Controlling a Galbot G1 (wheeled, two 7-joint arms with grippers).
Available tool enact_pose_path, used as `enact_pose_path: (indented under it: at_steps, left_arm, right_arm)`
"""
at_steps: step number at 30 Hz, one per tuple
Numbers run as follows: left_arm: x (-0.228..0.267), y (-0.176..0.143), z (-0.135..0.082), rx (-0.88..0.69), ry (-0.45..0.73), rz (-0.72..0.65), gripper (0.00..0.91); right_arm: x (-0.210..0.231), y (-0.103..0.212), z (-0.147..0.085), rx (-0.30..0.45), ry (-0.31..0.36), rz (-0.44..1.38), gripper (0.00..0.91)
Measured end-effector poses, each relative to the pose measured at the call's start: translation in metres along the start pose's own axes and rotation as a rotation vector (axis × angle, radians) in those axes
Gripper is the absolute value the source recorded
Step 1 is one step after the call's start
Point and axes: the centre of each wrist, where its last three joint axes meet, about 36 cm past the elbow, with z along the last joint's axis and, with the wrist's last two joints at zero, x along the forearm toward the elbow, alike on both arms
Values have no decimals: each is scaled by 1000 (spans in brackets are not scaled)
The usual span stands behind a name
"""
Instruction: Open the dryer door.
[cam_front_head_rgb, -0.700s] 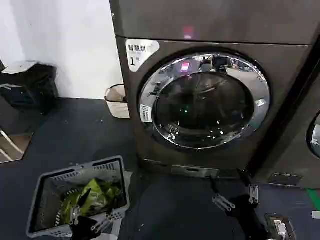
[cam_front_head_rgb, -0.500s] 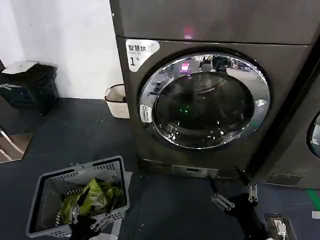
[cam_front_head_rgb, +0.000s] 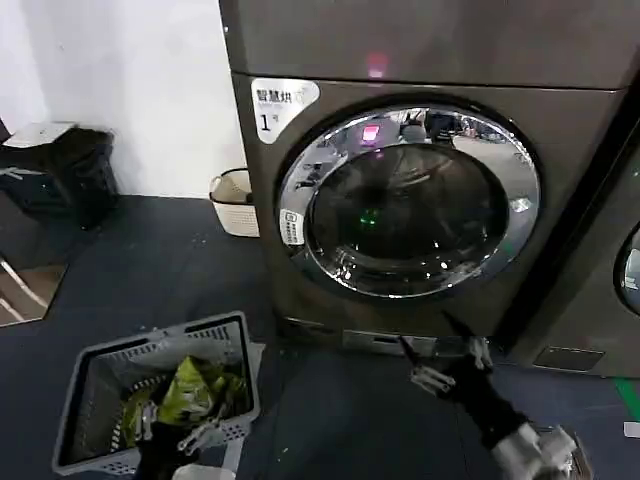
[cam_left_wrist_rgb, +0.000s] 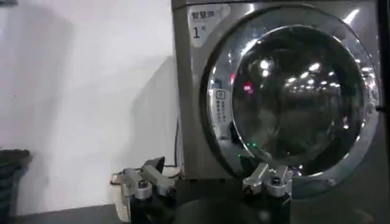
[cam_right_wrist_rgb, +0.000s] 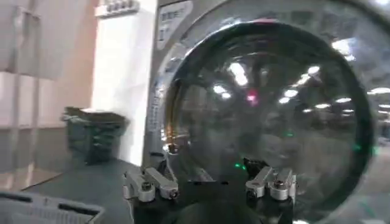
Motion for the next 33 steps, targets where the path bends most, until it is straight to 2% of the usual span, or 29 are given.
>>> enact_pose_path:
  at_steps: [7,18,22,33]
  left_arm:
    - [2,0,7,35,8,-9,907]
    - [7,-1,9,35,11,-33,907]
    - [8,0,10,29,4,-41,907]
    - [10,1,9,23,-8,-56,907]
  right_arm:
    - [-45,-20,2,9,-7,-110,907]
    - [-123,-18,5,6,-44,-242,907]
    - [-149,-21,6,-10,-43,-266,907]
    - [-207,-21,3,3,-43,-319,907]
